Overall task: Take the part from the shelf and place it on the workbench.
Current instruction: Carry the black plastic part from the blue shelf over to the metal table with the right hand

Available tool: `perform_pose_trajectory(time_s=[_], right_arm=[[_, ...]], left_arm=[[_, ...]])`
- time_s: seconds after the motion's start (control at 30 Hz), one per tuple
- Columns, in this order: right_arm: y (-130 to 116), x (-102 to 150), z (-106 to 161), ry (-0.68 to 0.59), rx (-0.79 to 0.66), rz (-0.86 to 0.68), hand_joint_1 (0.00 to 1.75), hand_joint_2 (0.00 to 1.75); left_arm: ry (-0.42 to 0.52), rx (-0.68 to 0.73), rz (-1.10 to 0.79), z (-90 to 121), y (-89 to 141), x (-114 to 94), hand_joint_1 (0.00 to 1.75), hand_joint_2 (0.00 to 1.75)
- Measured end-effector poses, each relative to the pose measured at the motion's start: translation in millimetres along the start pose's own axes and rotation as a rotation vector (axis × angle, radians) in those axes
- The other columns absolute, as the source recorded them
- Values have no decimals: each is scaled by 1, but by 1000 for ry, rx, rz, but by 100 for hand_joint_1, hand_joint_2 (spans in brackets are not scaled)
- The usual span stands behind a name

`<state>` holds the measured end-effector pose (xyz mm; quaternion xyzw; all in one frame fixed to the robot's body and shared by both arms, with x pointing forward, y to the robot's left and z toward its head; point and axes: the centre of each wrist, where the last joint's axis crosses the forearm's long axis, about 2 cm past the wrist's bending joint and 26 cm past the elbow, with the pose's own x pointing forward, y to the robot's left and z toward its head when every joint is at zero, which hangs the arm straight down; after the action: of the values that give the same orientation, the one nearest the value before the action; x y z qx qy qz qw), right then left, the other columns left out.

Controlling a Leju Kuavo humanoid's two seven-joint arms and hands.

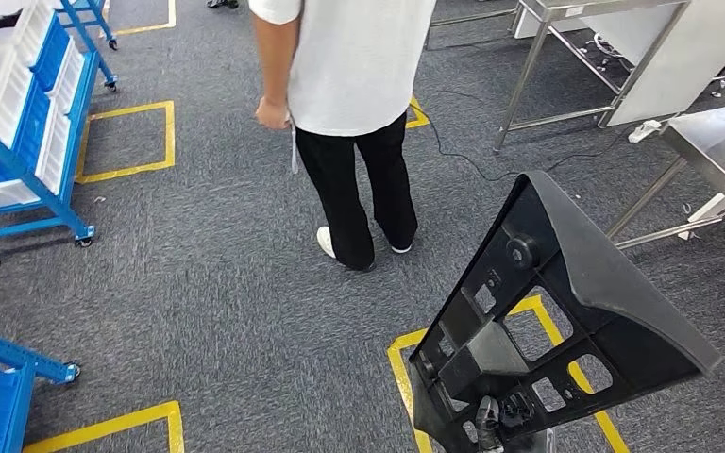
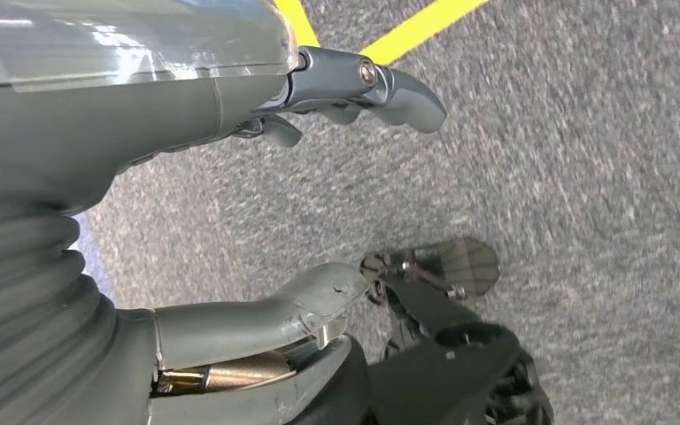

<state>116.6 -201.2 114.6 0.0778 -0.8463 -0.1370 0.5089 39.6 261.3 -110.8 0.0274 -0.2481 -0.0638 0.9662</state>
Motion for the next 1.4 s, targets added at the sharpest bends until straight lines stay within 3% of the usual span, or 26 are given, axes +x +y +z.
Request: perform_pose_trajectory(time_s=[1.4], right_arm=[[1,0,0,5,-5,1,175,175]], left_arm=[[20,-1,-5,2,0,-5,0,175]])
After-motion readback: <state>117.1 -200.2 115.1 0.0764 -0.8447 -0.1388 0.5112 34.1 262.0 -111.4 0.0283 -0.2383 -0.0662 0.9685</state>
